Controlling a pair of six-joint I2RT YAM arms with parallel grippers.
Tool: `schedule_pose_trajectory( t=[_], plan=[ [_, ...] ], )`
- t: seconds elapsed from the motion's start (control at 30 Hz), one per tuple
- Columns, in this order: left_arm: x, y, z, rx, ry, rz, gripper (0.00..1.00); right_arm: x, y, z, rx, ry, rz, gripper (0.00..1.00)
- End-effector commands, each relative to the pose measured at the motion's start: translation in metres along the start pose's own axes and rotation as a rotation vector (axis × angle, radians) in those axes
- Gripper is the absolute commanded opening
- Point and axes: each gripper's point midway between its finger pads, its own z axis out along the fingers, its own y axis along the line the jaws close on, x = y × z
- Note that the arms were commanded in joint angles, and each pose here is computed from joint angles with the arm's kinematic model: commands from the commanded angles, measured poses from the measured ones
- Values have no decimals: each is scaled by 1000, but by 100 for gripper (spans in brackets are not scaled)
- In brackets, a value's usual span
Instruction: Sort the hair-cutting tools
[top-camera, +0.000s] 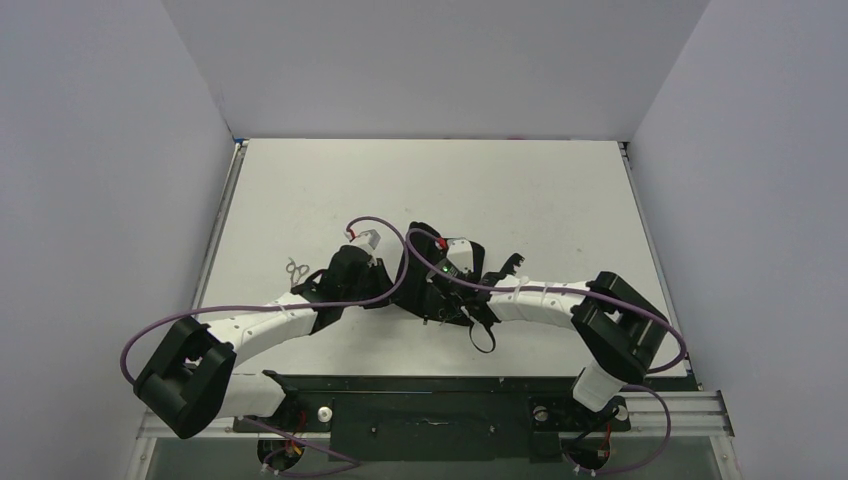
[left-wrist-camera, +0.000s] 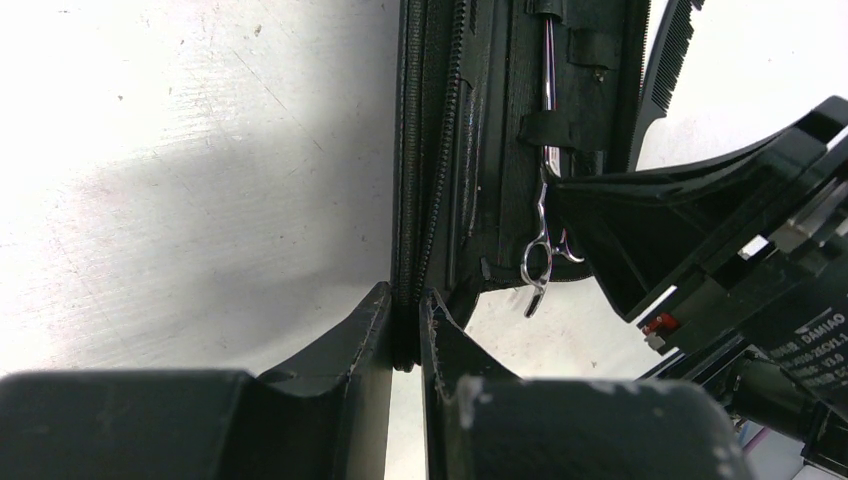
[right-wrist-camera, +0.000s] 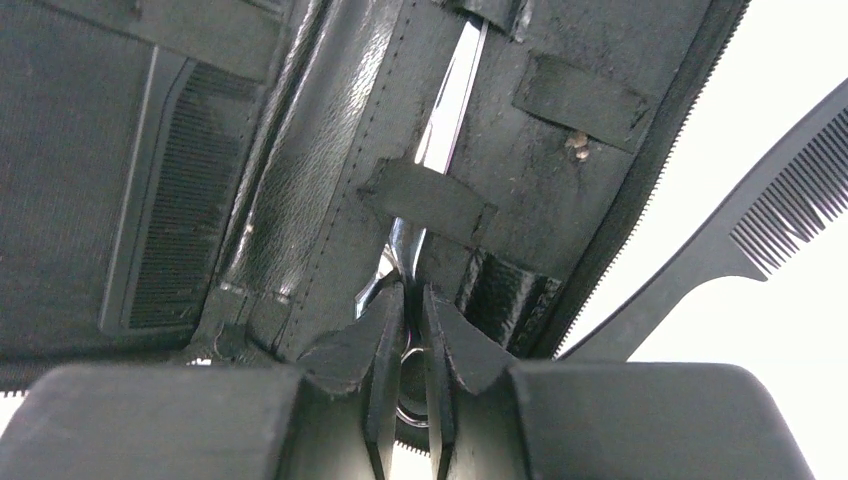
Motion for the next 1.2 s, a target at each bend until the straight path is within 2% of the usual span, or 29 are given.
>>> schedule_pose_trajectory(
  t=[0.0, 0.4, 0.47, 0.63, 0.8, 0.87, 1.03, 1.1, 1.17],
  plan=[
    [5, -7, -2, 24, 10, 22, 0, -19, 0, 7, 25, -35, 48, 10],
    [9, -9, -1, 24, 19, 35, 0, -33, -7, 18, 25, -50, 139, 9],
    [9, -8, -2, 21, 19, 35, 0, -36, -6, 14, 14, -58, 141, 12],
    [7, -9, -2, 15, 16, 36, 0, -38, -6, -1, -24, -71, 151, 27],
    [6, -8, -2, 9, 12, 36, 0, -36, -6, -23, -69, -87, 154, 31],
    [6, -8, -2, 8, 13, 36, 0, -29, -4, -27, -88, -79, 146, 26],
    [7, -7, -2, 9, 12, 35, 0, -13, 5, -35, -140, -56, 119, 5],
    [7, -8, -2, 13, 12, 36, 0, -3, 9, -32, -151, -30, 100, 0],
    [7, -9, -2, 14, 15, 36, 0, 4, 12, -27, -154, -5, 87, 0]
  ],
)
